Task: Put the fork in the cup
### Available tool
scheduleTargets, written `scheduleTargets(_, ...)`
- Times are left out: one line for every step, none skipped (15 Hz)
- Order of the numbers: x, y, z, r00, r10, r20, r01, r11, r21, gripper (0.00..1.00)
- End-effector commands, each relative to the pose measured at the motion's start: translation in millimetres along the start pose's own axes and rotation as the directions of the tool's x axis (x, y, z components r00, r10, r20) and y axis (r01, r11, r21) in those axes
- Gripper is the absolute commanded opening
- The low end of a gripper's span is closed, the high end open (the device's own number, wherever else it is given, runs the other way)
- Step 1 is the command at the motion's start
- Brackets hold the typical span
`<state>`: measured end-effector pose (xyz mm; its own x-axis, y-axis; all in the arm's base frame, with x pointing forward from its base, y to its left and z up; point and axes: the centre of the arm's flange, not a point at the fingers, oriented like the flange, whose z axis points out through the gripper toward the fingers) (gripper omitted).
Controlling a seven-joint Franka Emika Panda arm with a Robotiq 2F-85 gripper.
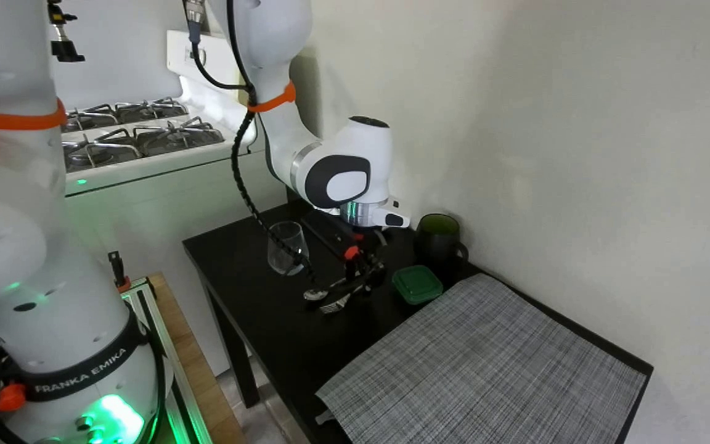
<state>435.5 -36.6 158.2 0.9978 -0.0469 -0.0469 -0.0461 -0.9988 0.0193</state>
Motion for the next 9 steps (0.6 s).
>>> scheduleTargets(1.0, -1.5, 11.4, 1.0, -0.008, -0.008, 0.008, 1.0, 0.005, 0.31)
scheduleTargets(1.3, -1.5, 11.9, 1.0, -0.008, -0.007, 0.008, 1.0, 0.005, 0.24)
scheduleTargets(1.8, -1.6, 12.3, 1.0, -0.007, -0.007, 0.007, 1.0, 0.005, 0.18)
scheduleTargets(2.5, -1.6, 12.9, 1.0, -0.007, -0.007, 0.007, 1.0, 0.004, 0.19)
scheduleTargets(3.2, -1.4, 13.4, 1.0, -0.007, -0.007, 0.007, 1.0, 0.003, 0.29)
scheduleTargets(4.4, -1.3, 13.2, 1.0, -0.005, -0.008, 0.005, 1.0, 0.006, 0.34)
scheduleTargets(6.2, -1.3, 12.8, 1.0, -0.002, -0.012, 0.002, 1.0, 0.007, 0.35)
scheduleTargets(8.1, -1.5, 12.6, 1.0, 0.001, -0.015, -0.001, 1.0, 0.01, 0.38)
scheduleTargets(10.1, -2.1, 12.6, 1.0, 0.004, -0.018, -0.004, 1.0, 0.012, 0.37)
